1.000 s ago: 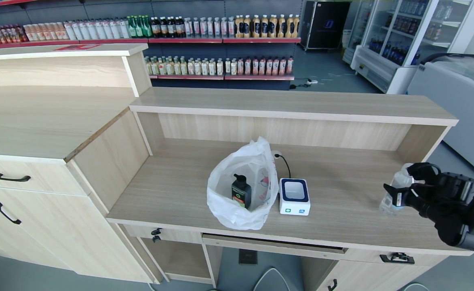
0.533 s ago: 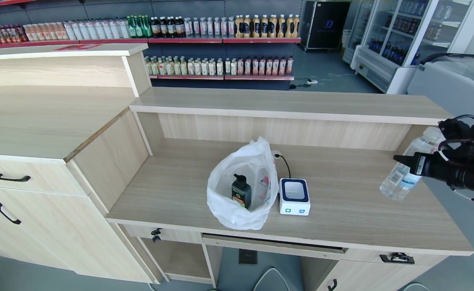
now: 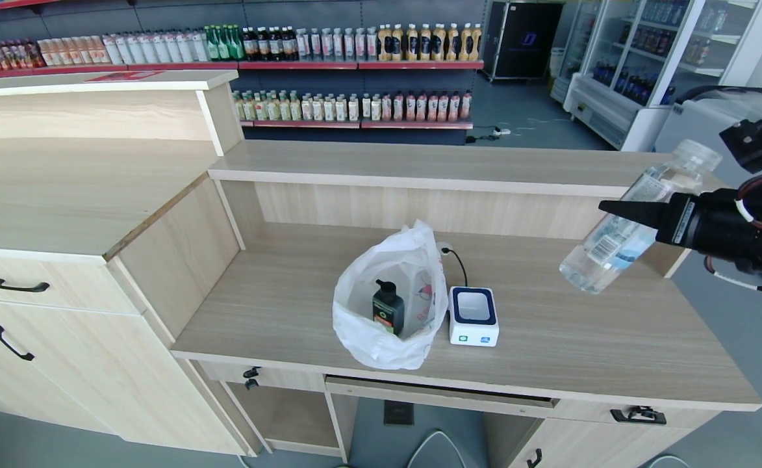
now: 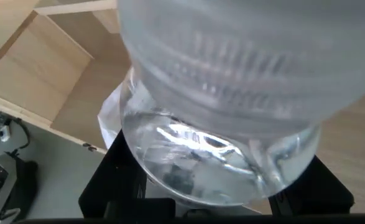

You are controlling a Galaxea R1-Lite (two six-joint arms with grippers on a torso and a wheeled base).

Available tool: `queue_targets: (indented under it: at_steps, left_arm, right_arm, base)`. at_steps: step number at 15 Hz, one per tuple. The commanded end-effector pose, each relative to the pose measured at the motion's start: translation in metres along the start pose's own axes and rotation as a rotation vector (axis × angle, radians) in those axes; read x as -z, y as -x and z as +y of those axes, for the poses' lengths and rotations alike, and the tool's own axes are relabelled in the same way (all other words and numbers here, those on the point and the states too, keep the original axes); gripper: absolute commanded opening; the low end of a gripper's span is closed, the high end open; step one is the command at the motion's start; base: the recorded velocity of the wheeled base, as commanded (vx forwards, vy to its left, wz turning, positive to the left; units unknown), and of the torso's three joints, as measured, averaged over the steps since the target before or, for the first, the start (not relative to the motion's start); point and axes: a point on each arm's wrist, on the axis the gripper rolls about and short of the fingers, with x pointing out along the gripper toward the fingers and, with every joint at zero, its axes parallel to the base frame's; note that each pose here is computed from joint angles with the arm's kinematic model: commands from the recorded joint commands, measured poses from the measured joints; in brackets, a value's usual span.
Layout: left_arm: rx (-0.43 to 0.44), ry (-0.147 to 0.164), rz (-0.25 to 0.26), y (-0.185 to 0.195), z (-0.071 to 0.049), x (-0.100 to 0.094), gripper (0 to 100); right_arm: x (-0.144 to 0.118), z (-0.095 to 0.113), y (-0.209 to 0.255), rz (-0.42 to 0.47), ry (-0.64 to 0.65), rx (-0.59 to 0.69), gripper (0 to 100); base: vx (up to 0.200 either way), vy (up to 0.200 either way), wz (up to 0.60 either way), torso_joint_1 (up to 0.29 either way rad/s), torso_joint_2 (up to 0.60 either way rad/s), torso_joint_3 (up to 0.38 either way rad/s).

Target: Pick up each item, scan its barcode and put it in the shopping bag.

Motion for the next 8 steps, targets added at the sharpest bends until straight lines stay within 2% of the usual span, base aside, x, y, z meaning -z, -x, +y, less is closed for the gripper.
queue_targets:
  at_steps: [1, 3, 8]
  left_arm:
    - [-0.001, 0.0, 0.0, 0.0, 0.0, 0.0, 100]
    - [-0.001, 0.0, 0.0, 0.0, 0.0, 0.0, 100]
    - [-0.001, 0.0, 0.0, 0.0, 0.0, 0.0, 100]
  right_arm:
    - [-0.005, 0.034, 0.014, 0.002, -0.017, -0.11, 0]
    - [-0.004, 0.052, 0.025, 0.052, -0.079, -0.198, 0]
    - [-0.001, 0.086, 0.063, 0.143, -0.075, -0.431, 0]
  base:
    - [0.0, 0.0, 0.0, 0.0, 0.0, 0.0]
    - [0.0, 0.0, 0.0, 0.0, 0.0, 0.0]
    - [0.0, 0.0, 0.0, 0.0, 0.0, 0.0]
